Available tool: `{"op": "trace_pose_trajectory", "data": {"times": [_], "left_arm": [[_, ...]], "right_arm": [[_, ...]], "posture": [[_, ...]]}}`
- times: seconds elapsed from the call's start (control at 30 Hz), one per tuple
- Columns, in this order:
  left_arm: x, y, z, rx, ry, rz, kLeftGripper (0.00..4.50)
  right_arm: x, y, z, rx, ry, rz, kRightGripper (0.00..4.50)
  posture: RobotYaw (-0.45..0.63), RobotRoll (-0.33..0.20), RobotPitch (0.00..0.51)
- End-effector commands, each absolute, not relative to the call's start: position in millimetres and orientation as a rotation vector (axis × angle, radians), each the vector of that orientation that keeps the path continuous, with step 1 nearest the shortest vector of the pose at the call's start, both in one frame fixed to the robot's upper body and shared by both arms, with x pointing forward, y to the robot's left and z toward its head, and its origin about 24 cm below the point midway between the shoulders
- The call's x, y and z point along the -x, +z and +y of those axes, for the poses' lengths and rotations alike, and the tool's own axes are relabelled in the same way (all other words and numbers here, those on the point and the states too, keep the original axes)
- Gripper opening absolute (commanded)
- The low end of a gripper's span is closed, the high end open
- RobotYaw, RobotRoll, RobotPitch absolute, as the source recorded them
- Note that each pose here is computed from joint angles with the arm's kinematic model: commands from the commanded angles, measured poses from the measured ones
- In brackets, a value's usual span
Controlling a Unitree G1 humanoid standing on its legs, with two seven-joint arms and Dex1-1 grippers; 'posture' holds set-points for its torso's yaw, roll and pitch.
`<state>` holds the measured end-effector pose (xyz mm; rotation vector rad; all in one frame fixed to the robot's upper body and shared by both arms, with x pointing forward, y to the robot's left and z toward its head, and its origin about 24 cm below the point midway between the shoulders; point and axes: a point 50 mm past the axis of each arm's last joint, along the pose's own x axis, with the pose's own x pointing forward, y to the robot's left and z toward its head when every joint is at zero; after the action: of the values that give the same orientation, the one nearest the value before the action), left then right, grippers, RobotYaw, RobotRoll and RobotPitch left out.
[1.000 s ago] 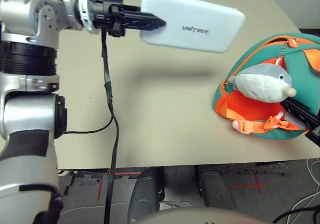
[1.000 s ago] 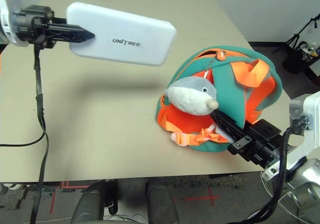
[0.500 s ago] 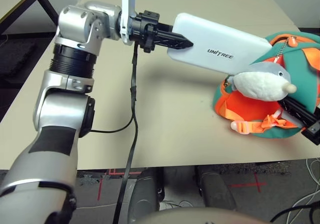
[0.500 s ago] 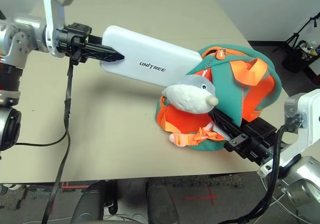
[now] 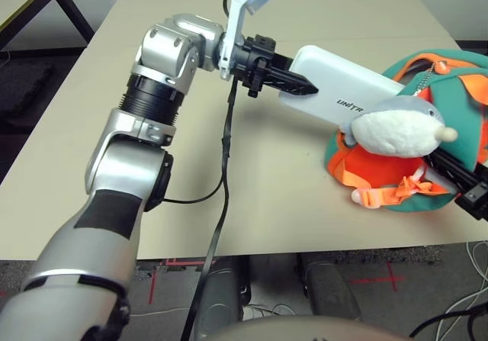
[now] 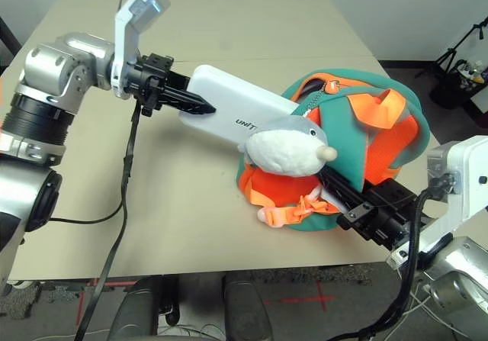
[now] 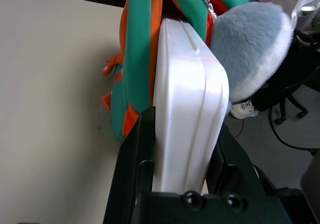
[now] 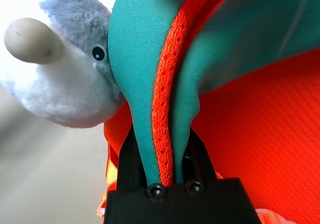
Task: Put the pencil case into the backpack and zip it.
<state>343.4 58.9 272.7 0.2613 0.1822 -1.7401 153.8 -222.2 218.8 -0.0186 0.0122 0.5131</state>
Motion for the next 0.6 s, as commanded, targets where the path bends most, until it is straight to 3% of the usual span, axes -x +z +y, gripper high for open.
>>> {"op": "trace_pose_trajectory", "data": {"times": [0.03, 0.27, 0.6], "left_arm": [[-345, 271, 40, -0.306, -1.769, 0.142, 1.36], [-352, 259, 16, -0.301, -1.749, 0.112, 1.36], [-344, 237, 6, -0.326, -1.798, 0.154, 1.36]], "right_arm": [[-155, 218, -216, 0.019, 0.529, -0.001, 0.19], [-159, 216, -212, 0.016, 0.537, -0.014, 0.19], [-163, 212, -207, 0.003, 0.547, -0.025, 0.19]], "posture": [[-0.31, 0.0, 0.169], [-0.32, 0.0, 0.164], [-0.31, 0.0, 0.171]]}}
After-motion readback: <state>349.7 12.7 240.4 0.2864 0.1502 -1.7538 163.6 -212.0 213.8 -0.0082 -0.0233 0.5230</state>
